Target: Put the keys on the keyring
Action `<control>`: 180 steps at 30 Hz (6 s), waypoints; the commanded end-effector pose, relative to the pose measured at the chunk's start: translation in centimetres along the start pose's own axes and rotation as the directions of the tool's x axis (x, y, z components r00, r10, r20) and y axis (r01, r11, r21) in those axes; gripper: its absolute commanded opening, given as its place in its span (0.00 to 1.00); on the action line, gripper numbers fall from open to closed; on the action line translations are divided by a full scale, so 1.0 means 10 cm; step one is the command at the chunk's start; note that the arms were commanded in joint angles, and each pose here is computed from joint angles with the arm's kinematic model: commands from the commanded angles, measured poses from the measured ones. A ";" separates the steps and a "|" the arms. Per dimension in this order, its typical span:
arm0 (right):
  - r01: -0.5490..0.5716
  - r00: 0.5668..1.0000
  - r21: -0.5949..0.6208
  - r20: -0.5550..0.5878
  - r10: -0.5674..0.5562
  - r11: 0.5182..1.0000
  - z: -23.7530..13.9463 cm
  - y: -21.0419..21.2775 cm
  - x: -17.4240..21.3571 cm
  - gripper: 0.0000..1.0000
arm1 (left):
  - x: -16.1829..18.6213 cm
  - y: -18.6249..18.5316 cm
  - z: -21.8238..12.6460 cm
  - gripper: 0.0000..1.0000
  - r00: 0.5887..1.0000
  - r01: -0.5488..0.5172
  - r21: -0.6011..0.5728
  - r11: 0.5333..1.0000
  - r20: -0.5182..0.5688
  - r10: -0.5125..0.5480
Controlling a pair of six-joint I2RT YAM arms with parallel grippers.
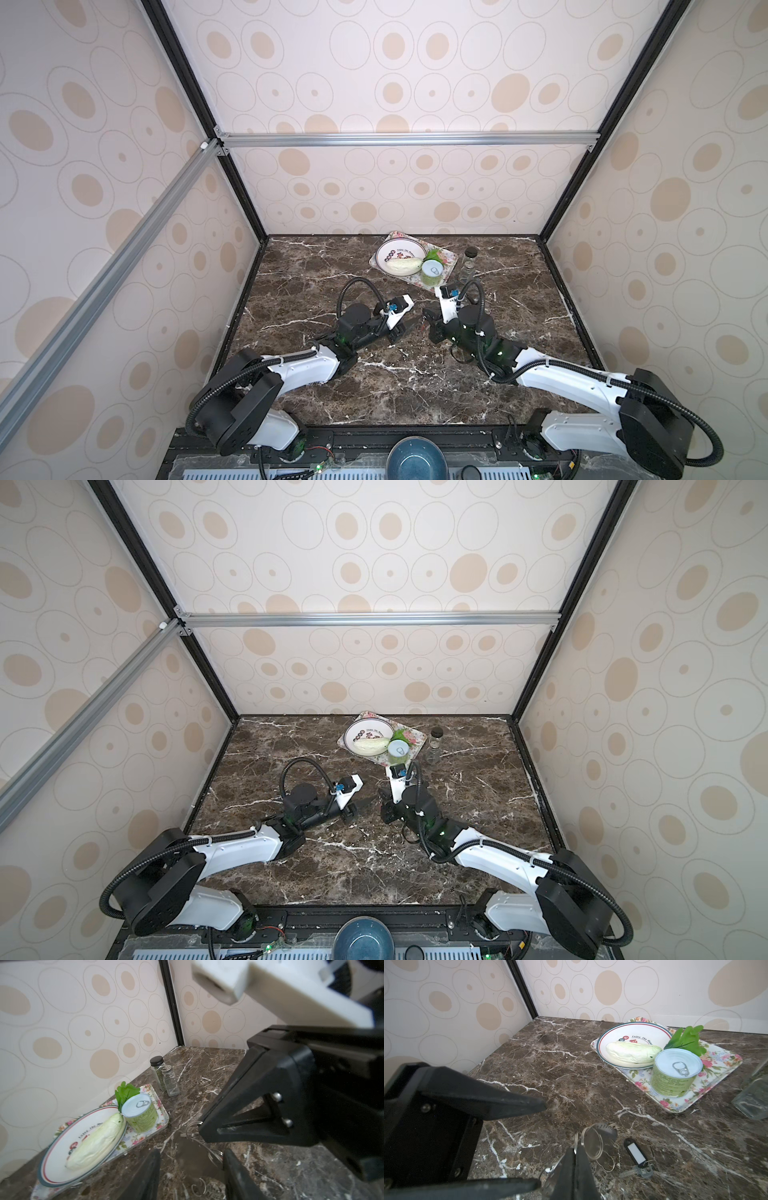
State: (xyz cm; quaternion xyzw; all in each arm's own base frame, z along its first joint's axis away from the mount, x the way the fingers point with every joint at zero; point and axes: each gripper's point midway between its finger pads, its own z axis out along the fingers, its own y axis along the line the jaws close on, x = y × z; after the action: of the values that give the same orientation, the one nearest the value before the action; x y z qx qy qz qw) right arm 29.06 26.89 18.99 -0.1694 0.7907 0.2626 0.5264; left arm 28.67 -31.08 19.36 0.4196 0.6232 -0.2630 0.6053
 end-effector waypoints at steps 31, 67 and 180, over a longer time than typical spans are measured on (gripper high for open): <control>0.008 0.974 -0.023 0.227 -0.003 1.000 -0.22 0.07 -0.38 0.00 | -0.28 -0.30 -0.13 0.72 0.992 0.111 0.036 0.993 0.054 -0.113; -0.243 0.970 -0.092 0.006 0.245 0.966 -0.39 -0.15 -0.28 0.00 | -0.21 -0.02 -0.15 0.00 0.998 0.019 -0.144 0.989 0.059 -0.011; -0.331 0.926 -0.356 0.055 0.374 0.874 -0.26 0.13 -0.30 0.02 | -0.37 -0.03 -0.24 0.00 0.988 -0.062 -0.126 0.990 0.135 0.079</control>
State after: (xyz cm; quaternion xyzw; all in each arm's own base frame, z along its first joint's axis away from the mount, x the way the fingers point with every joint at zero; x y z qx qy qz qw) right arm 28.15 25.54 21.73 -0.0833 0.7262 0.4837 0.4813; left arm 26.58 -29.95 19.87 0.4021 0.6110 -0.2244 0.6439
